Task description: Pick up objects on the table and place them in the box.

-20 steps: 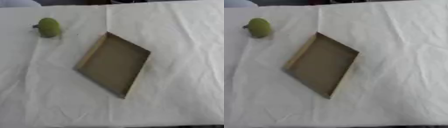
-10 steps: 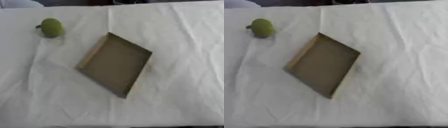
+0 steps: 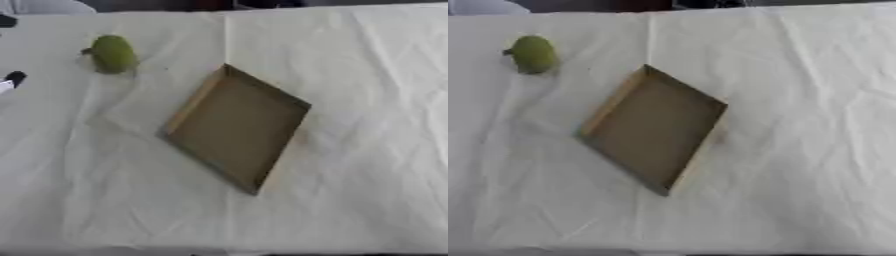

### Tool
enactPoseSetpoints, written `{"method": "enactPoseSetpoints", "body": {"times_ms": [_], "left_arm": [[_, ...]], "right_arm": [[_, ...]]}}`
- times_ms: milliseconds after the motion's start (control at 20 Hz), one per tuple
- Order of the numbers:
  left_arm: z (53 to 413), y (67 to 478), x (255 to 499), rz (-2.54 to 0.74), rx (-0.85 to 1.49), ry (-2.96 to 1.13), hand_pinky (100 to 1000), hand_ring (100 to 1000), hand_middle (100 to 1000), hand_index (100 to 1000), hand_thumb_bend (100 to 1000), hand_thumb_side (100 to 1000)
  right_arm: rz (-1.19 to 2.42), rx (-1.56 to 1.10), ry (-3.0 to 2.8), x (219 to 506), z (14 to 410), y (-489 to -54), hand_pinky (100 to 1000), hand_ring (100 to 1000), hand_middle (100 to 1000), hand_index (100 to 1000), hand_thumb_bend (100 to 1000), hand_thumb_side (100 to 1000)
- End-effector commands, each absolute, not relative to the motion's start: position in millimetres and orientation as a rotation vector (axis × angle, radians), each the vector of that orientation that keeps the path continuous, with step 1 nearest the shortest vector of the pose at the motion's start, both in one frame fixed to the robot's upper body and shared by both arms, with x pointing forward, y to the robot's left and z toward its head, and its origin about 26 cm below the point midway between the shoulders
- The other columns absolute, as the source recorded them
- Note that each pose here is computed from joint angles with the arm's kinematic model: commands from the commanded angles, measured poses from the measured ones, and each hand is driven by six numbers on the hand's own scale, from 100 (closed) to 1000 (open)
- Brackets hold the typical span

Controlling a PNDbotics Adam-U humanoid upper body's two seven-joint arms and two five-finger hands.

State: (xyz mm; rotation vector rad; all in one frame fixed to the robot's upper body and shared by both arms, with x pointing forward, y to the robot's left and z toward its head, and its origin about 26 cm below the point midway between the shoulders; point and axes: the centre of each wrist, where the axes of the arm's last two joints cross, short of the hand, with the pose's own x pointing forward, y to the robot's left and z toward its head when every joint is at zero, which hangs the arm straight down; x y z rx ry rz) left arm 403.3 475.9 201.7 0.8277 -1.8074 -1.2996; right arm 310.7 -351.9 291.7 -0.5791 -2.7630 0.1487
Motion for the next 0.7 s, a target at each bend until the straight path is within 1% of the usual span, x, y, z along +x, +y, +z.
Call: {"method": "enactPoseSetpoints", "body": {"times_ms": [50, 200, 450, 700], "left_arm": [[219.6, 457.1, 414.0, -1.34, 0.843, -1.796, 859, 942, 886, 946, 354, 110], [220.9, 442.5, 423.3, -1.358, 0.833, -1.788, 868, 945, 883, 944, 366, 103], [217.9, 413.2, 437.7, -1.335, 0.812, -1.824, 854, 939, 875, 937, 324, 100], [215.8, 397.1, 443.9, -1.336, 0.792, -1.813, 861, 947, 882, 940, 334, 100]], "right_arm": [[0.17, -0.578, -2.785, 307.5, 299.1, -351.0, 763, 676, 695, 782, 100, 296], [0.173, -0.579, -2.781, 307.4, 298.5, -351.4, 763, 676, 695, 782, 100, 297], [0.169, -0.576, -2.776, 306.8, 297.3, -351.1, 763, 676, 695, 782, 100, 298], [0.167, -0.578, -2.774, 306.5, 296.7, -351.6, 764, 676, 695, 782, 100, 298]]}}
